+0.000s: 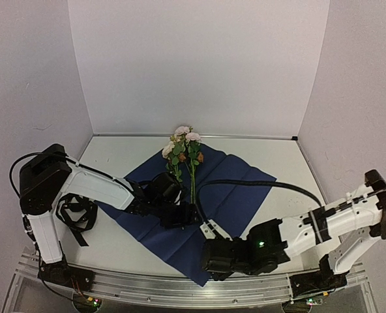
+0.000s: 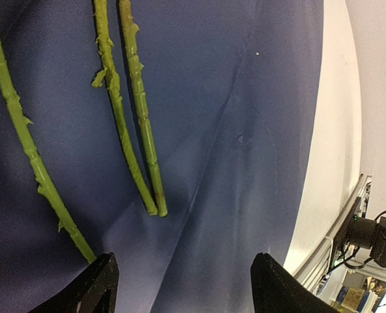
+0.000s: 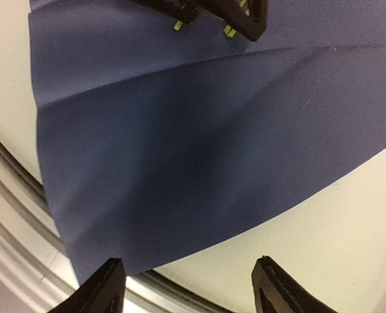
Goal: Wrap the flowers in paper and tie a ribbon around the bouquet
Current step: Pick up the bottom corner of the flattened wrapping paper from the center of the board.
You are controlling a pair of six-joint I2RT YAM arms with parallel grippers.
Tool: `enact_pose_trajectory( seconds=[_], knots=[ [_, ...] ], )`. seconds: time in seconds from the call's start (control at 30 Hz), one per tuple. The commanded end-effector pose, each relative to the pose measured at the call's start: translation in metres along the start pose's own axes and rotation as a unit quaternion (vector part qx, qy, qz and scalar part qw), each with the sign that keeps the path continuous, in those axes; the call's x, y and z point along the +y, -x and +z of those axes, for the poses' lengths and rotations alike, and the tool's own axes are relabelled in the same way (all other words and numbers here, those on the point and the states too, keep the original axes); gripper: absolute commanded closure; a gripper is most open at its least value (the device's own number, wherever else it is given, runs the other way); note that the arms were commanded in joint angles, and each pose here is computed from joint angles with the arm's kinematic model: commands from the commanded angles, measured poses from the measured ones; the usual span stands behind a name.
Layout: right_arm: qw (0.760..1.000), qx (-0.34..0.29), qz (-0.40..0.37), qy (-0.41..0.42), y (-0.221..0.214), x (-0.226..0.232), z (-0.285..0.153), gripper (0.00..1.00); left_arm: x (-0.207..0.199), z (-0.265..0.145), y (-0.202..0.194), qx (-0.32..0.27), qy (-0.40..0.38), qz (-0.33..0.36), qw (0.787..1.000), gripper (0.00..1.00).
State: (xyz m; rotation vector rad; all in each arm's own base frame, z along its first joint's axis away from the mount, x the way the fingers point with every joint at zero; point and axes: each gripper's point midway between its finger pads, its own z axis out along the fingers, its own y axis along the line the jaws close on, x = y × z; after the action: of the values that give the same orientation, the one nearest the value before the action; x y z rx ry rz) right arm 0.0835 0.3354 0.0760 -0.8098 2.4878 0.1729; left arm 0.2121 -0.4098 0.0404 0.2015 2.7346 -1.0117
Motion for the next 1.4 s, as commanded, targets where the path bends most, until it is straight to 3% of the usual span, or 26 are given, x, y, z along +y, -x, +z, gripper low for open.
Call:
enact_pose_trajectory(
  seconds=[0.0, 0.17, 0.37, 0.53, 0.67, 0.83, 1.1, 1.2, 1.37],
  knots=[
    [0.985, 0.039, 0.117, 0.118, -0.011, 0.019, -0.018, 0.27, -0.021, -0.020, 0.008, -0.030, -0.053, -0.006, 0.998, 0.28],
    [0.957, 0.064, 0.231, 0.163, -0.013, 0.021, -0.017, 0.24, -0.026, -0.034, 0.006, -0.041, -0.069, 0.004, 0.997, 0.28],
    [0.883, 0.043, 0.420, 0.205, -0.002, -0.002, -0.002, 0.23, -0.028, -0.053, -0.004, -0.054, -0.073, 0.029, 0.995, 0.28],
    [0.842, 0.011, 0.490, 0.225, 0.029, 0.008, 0.008, 0.23, -0.028, -0.066, -0.006, -0.071, -0.075, 0.036, 0.994, 0.28],
    [0.804, 0.031, 0.543, 0.240, 0.020, 0.017, 0.029, 0.29, -0.026, -0.074, -0.005, -0.084, -0.073, 0.040, 0.993, 0.28],
    [0.776, 0.037, 0.588, 0.226, -0.001, 0.002, 0.040, 0.30, -0.025, -0.080, -0.005, -0.093, -0.071, 0.049, 0.992, 0.27],
    [0.763, 0.049, 0.606, 0.221, -0.017, 0.004, 0.043, 0.29, -0.023, -0.081, -0.007, -0.097, -0.075, 0.059, 0.991, 0.27],
    [0.747, 0.045, 0.618, 0.240, -0.014, 0.011, 0.050, 0.30, -0.024, -0.083, -0.006, -0.102, -0.080, 0.064, 0.990, 0.27],
    [0.715, 0.026, 0.641, 0.277, 0.002, 0.019, 0.054, 0.45, -0.029, -0.088, -0.007, -0.107, -0.091, 0.079, 0.987, 0.27]
  ],
)
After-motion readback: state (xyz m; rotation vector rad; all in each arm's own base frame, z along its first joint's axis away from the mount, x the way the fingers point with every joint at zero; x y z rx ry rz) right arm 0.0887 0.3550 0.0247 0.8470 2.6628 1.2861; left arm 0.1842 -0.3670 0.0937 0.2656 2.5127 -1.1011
